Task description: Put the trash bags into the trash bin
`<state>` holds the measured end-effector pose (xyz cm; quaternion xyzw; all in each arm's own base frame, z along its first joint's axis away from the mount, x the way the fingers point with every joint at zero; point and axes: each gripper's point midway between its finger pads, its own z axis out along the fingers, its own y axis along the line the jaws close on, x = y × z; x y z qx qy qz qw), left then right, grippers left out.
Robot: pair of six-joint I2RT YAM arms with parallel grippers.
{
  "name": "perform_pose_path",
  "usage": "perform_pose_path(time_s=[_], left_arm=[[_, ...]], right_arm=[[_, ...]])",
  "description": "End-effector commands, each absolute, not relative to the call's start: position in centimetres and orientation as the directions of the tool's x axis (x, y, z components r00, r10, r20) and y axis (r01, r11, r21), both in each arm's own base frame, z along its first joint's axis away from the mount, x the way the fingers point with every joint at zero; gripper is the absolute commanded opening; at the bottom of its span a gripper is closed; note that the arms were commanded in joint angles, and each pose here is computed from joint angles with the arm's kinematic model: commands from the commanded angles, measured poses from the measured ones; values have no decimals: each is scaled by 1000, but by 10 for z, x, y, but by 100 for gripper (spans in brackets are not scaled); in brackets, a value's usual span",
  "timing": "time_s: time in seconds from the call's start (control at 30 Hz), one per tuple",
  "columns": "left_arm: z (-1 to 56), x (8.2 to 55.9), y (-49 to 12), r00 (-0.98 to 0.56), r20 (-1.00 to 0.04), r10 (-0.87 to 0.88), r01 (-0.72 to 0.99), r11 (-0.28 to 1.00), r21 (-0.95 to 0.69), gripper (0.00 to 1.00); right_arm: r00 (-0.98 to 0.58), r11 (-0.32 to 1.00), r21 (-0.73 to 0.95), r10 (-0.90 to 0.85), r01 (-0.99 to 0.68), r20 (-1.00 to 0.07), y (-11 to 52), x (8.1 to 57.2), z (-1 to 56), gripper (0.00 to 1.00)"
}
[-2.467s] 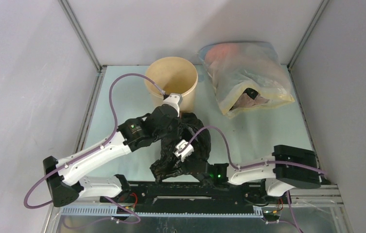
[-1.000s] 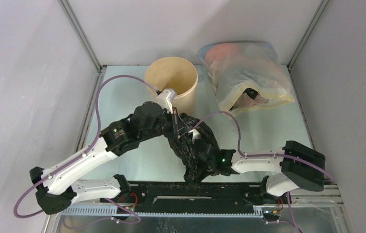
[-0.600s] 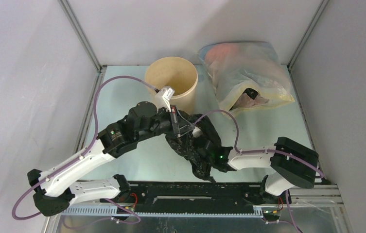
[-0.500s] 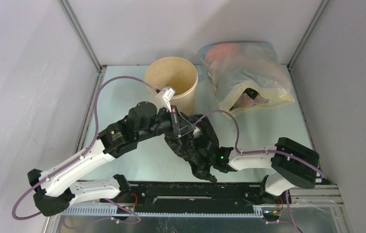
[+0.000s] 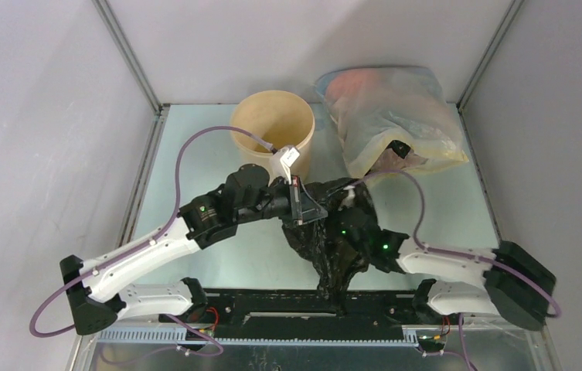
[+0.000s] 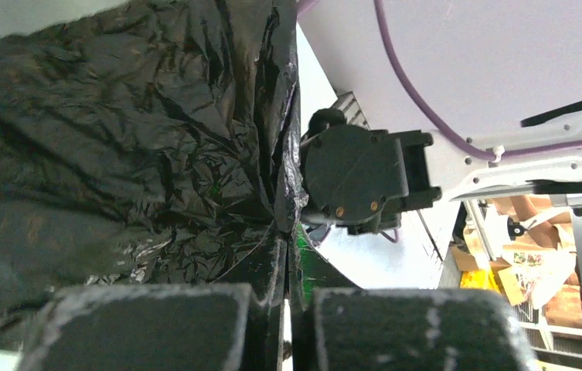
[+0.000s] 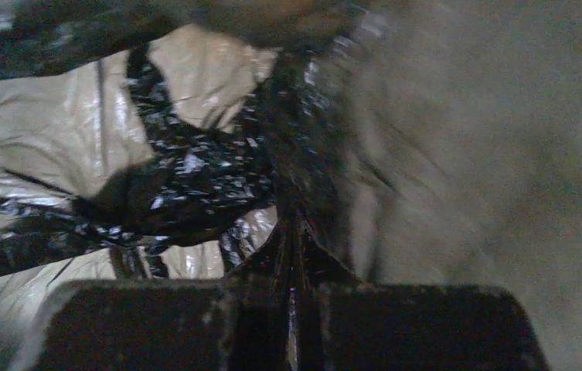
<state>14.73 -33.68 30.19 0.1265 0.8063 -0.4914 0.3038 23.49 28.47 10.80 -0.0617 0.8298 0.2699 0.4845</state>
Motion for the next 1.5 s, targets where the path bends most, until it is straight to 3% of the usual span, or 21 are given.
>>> perform_pose_path(time_s=[0.0,0.17,0.4,0.7,0.9,1.1,1.47], left_arm=[[338,141,-335,-746,-649,-150,556,396,-730,0],[328,143,-323,-734,-654,-182,540,429,-724,0],[287,143,-327,-773,-613,-164,492,456,-742,0],[255,135,-332,-813,-566,-137,462,441,-770,0],[272,149,-324,-756,-632,-169,491,493,-719,0],[343,162,-334,-682,-707,-186,578,454,-678,0],[353,156,-348,-713,-679,-175,581,395,-711,0]], right_arm=[[-444,950,305,245,-68,-862,195,243,114,0],[-383,953,290,235,-90,-893,166,230,147,0],[-425,868,374,218,-327,-878,227,220,157,0],[-474,930,327,214,-170,-854,226,250,101,0],[-529,929,332,200,-166,-825,231,249,77,0],[-555,919,339,180,-199,-812,245,234,61,0],[-632,938,302,130,-172,-764,249,220,18,0]])
